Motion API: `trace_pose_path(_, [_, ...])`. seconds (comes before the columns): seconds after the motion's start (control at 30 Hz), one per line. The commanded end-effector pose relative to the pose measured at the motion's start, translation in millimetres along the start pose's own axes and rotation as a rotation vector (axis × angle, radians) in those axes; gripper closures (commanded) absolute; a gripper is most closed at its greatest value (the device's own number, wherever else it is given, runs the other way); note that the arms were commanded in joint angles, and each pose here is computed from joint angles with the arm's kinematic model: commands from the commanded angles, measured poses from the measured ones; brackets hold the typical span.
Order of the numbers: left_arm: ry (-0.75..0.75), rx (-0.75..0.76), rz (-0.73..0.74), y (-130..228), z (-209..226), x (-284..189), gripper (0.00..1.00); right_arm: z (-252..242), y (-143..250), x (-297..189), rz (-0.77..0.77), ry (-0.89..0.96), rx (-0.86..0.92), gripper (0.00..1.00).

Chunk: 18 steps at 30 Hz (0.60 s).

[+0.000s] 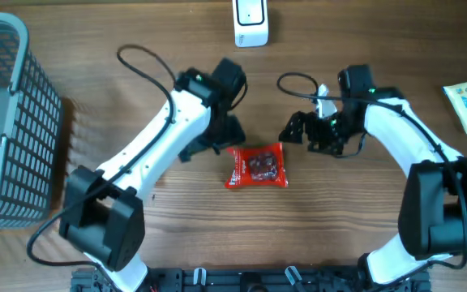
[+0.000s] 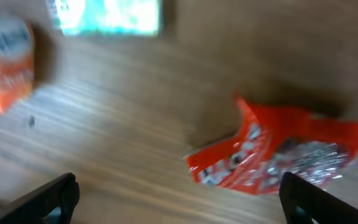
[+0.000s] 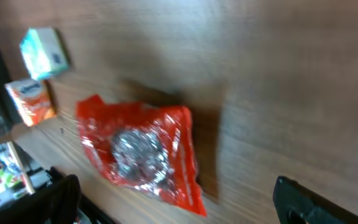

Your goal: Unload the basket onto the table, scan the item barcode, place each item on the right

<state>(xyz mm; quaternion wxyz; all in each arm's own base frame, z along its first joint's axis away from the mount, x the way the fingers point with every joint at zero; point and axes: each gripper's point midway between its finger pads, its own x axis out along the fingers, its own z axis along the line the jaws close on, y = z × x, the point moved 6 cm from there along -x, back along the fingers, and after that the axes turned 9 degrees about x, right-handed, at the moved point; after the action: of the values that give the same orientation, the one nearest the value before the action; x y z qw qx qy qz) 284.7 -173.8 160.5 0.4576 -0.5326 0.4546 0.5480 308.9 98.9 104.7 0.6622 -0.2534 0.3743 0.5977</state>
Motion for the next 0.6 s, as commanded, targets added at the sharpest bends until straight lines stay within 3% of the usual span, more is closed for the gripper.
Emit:
trace_pose_path(0.0, [0.267,0.094,0.171,26.0,-20.4,53.6,0.00,-2.7,2.0,3.7,0.011,-0.019,0.044,0.00])
trace_pose_path(0.1, [0.501,0.082,0.211,28.4,-22.3,87.2,0.00,-3.3,2.3,3.7,0.011,-0.015,0.023,0.00])
trace_pose_path(0.23, [0.781,0.152,0.208,34.6,-40.0,96.0,0.00,-2.7,0.6,3.7,0.003,-0.018,0.017,0.00])
trace_pose_path(0.3, [0.779,0.155,0.214,37.4,-39.8,97.9,0.23,-2.7,0.5,3.7,0.002,-0.018,0.017,0.00])
trace_pose_path(0.4, [0.767,0.138,0.195,31.9,-35.6,99.0,0.75,-2.8,0.3,3.7,0.001,-0.017,0.016,0.00])
trace_pose_path(0.47, [0.769,0.116,0.189,26.4,-30.7,98.7,0.96,-4.5,-0.1,3.7,-0.003,-0.002,0.017,0.00])
trace_pose_path(0.57, [0.663,0.020,0.184,7.2,-10.4,88.0,0.96,-7.1,-1.0,3.7,-0.011,0.021,0.017,0.00])
